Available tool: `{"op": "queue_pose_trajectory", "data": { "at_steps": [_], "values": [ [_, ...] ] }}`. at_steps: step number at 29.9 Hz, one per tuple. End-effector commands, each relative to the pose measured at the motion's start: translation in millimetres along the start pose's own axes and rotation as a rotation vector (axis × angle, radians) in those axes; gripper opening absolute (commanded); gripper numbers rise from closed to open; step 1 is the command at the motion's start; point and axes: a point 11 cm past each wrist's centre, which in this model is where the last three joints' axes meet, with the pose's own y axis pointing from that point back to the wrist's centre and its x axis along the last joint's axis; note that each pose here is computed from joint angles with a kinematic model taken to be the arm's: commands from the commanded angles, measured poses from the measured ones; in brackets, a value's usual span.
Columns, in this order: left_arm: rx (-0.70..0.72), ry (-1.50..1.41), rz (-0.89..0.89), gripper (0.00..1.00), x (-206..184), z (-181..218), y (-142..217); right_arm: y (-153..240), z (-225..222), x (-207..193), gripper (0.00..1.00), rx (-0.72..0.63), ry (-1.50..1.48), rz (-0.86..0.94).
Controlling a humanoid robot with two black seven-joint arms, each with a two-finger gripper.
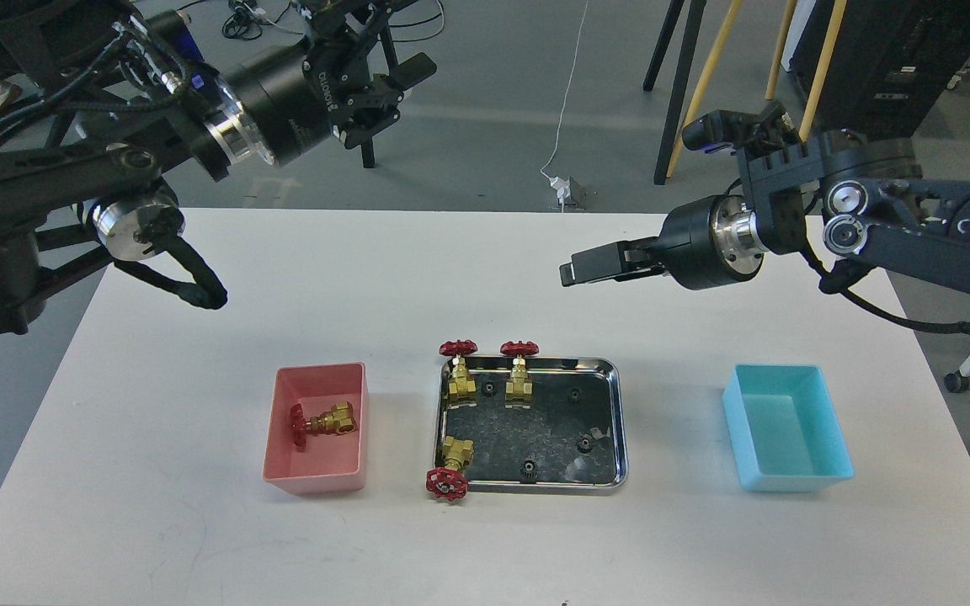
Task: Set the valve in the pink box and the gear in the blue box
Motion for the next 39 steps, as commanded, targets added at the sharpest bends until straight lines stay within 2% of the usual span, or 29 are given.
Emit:
{"op": "queue_pose_trajectory", "data": {
  "at_steps": [1,4,12,22,29,39],
  "values": [
    [-0.010,0.021,0.004,0.86,-2.5,-4.0,-0.2,-9.2,-13.5,-25.4,0.99,0.000,0.146,-0.070],
    [-0.024,0.037,0.018,0.86,0.0,-4.4,2.0,-16.8,-8.6,-55.2,0.99,-0.040,0.283,-0.157],
    [-0.017,0.062,0.062,0.87,9.1,-17.7,9.8,-33.9,6.7,-93.8,0.99,-0.069,0.382,-0.238],
    [-0.010,0.080,0.054,0.87,2.4,-27.4,3.5,-61.3,-8.5,-106.5,0.98,-0.041,0.457,-0.274],
    [-0.006,0.082,0.060,0.88,3.5,-29.8,4.3,-77.6,11.1,-106.5,0.94,-0.104,0.460,-0.276],
    [0.004,0.092,0.063,0.88,2.5,-36.3,7.2,-107.4,8.1,-115.7,0.86,-0.112,0.447,-0.297]
  ]
}}
